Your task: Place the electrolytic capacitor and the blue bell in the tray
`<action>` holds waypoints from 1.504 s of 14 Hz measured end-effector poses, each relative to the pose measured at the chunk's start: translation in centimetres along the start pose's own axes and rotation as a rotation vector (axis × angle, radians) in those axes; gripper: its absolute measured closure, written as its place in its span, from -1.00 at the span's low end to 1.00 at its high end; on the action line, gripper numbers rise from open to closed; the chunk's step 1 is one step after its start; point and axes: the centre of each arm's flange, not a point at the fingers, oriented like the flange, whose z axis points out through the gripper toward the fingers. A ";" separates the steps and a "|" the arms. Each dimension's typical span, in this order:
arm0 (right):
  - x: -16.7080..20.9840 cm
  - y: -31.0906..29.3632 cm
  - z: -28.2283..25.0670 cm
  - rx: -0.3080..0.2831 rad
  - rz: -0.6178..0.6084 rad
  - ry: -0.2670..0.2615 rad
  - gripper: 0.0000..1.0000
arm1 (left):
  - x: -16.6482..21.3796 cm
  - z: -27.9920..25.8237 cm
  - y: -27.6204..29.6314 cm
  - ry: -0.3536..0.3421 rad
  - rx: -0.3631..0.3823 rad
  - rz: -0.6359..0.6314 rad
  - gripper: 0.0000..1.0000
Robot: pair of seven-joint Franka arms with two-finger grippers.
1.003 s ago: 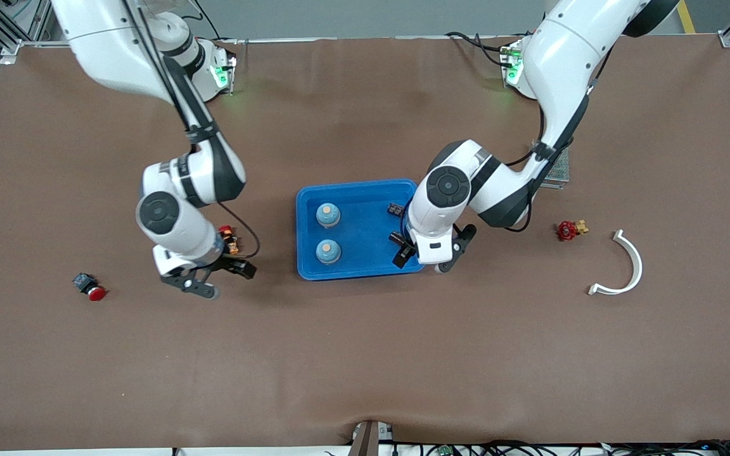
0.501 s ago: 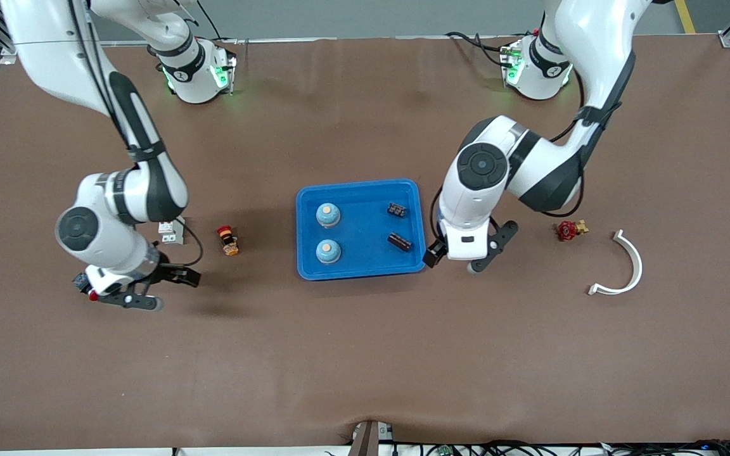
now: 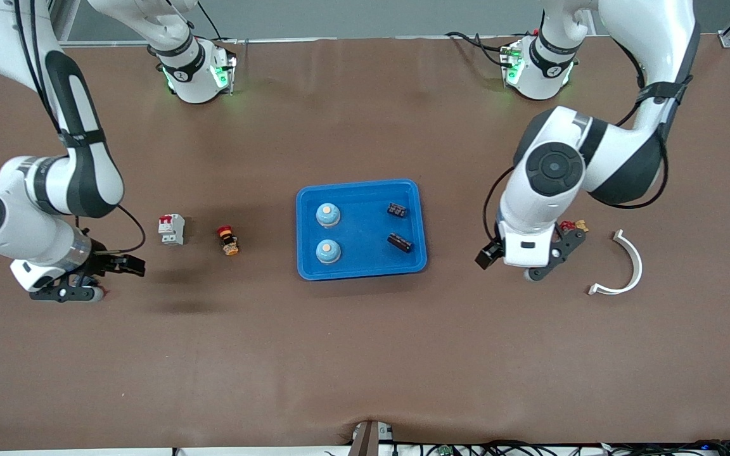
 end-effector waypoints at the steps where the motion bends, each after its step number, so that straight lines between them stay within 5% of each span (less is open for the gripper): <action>1: -0.3 0.2 -1.7 -0.013 -0.019 0.006 -1.00 | 0.8 -0.3 -0.8 -0.001 0.011 0.015 -1.00; 4: -1.7 1.5 -7.6 -0.061 -0.057 0.024 -1.00 | 4.1 -1.4 -3.9 -0.007 0.042 0.092 -1.00; 10: -4.5 4.6 -13.4 -0.062 -0.073 0.029 -1.00 | 10.1 -4.5 -9.5 0.024 0.024 0.259 -1.00; 15: -7.4 4.3 -19.5 -0.055 -0.068 0.037 -1.00 | 10.3 -9.5 -12.3 0.065 0.009 0.384 -1.00; 21: -8.0 4.0 -26.6 -0.058 -0.030 0.066 -1.00 | 9.1 -15.9 -18.1 -0.024 -0.045 0.571 -1.00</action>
